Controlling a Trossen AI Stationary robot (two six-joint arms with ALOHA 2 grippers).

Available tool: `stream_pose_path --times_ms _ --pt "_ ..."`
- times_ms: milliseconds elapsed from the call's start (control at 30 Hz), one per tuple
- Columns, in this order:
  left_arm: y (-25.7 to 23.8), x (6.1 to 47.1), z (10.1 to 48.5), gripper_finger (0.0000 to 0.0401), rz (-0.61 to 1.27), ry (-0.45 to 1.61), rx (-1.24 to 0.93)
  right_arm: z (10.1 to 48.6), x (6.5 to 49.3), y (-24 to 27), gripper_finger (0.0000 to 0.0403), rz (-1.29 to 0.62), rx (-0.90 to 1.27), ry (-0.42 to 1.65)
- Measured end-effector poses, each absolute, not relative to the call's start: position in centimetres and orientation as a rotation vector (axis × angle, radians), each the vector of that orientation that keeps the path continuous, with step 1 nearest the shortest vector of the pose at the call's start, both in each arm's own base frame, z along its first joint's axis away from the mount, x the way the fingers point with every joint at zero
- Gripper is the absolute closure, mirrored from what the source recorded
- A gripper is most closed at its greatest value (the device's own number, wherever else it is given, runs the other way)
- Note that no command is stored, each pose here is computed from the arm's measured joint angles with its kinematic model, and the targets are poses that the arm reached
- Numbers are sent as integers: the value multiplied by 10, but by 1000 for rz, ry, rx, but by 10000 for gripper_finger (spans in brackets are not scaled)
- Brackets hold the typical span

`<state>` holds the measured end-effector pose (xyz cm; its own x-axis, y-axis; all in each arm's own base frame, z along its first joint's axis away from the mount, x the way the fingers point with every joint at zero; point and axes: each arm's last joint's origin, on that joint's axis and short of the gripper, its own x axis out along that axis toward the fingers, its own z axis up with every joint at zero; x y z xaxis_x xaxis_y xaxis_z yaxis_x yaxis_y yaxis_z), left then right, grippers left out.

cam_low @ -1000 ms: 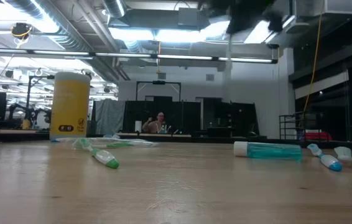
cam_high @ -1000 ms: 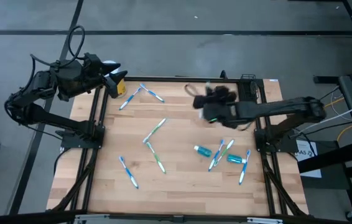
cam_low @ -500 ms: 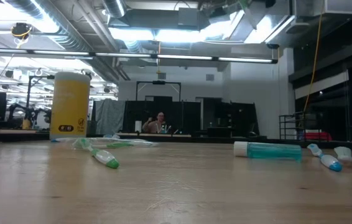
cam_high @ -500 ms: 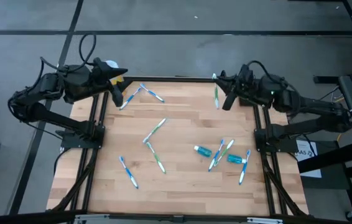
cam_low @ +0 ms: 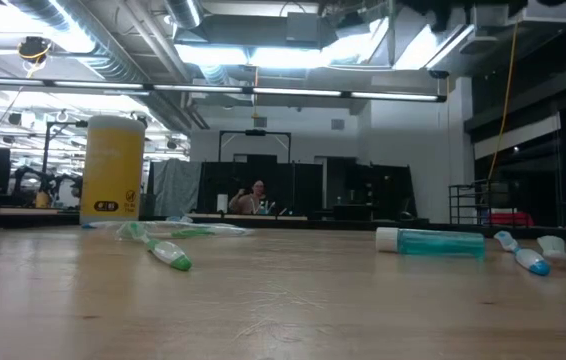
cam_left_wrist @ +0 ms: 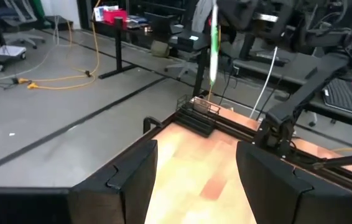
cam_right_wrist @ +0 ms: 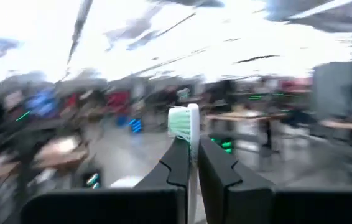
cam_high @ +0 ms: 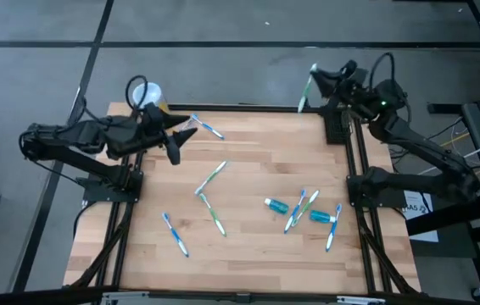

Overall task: Pick & Place toothbrushing station
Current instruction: Put the green toothbrush into the mesh organizer

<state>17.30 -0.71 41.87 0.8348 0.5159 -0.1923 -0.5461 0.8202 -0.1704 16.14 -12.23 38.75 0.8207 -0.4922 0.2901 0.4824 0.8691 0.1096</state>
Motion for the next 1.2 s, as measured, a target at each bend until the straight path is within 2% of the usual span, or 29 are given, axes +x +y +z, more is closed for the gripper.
stream_pose_path --times_ms 167,367,600,733,1033,1200 --pt "-15 175 411 190 602 135 -223 354 159 -131 387 -848 114 -266" --pt "-18 176 410 196 632 137 -207 345 160 -134 387 -1123 7 -157" --pt "-18 179 408 198 681 137 -199 332 154 -147 387 -1357 -89 56" --pt "-19 186 403 198 703 156 -191 325 152 -158 387 -1472 -92 101" --pt "-28 201 385 199 791 211 -191 291 151 -173 387 -1760 -34 -2" --pt "-32 197 381 199 797 227 -216 281 148 -172 387 -1843 -62 -22"
